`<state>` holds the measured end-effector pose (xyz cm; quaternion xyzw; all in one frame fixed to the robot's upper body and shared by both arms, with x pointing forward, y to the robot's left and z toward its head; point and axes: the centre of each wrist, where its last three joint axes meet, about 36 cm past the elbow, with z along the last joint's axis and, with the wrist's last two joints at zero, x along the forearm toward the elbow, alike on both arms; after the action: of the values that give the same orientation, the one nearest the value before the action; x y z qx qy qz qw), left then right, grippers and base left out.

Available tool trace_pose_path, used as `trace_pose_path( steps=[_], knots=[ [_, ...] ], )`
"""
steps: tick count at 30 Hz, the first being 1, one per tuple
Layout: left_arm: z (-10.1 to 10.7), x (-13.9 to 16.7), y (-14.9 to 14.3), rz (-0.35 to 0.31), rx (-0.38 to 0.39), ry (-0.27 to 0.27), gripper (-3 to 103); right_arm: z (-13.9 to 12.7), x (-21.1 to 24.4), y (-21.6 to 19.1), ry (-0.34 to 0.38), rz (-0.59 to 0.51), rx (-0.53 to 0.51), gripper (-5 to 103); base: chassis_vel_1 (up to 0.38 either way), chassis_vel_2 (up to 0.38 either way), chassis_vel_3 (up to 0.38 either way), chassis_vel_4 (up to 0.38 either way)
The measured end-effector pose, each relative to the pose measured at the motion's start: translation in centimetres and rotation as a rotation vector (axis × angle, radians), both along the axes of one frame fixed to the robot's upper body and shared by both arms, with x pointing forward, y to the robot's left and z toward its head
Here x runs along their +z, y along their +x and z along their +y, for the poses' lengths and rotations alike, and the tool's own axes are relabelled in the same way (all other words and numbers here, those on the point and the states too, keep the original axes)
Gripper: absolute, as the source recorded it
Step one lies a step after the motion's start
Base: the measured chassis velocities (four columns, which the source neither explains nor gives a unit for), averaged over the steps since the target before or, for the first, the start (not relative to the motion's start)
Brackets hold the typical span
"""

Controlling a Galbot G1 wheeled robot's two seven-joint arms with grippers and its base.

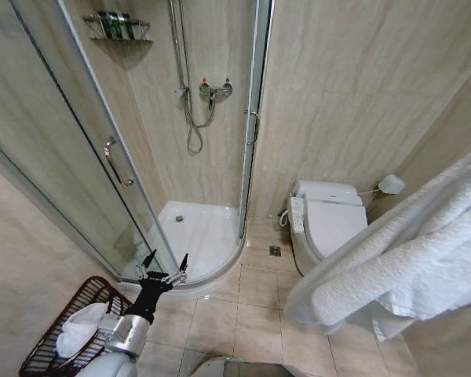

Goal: Discard the used towel into the hamper.

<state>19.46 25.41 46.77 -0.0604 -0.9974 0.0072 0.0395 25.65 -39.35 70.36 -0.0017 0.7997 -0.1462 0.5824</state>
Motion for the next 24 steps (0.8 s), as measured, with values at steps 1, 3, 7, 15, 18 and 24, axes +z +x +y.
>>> trace_pose_path(
  steps=[1,3,7,15,18,24],
  knots=[
    [0.00,0.00,0.00,0.000,0.000,0.000,100,0.02,0.00,-0.02,0.000,0.000,0.000,5,0.000,0.000,0.000,0.000],
    [0.00,0.00,0.00,0.000,0.000,0.000,100,0.03,0.00,-0.03,0.001,-0.001,0.001,5,0.000,0.000,0.000,0.000],
    [0.00,0.00,0.00,0.000,0.000,0.000,100,0.06,0.03,-0.03,0.000,-0.001,0.001,5,0.000,0.000,0.000,0.000],
    [0.00,0.00,0.00,0.000,0.000,0.000,100,-0.03,-0.08,-0.06,0.011,0.000,0.000,5,0.000,0.000,0.000,0.000],
    [0.00,0.00,0.00,0.000,0.000,0.000,100,-0.05,-0.12,-0.01,0.011,0.003,0.000,5,0.000,0.000,0.000,0.000],
    [0.00,0.00,0.00,0.000,0.000,0.000,100,0.30,0.28,-0.04,-0.001,0.001,0.008,5,0.000,0.000,0.000,0.000]
  ],
)
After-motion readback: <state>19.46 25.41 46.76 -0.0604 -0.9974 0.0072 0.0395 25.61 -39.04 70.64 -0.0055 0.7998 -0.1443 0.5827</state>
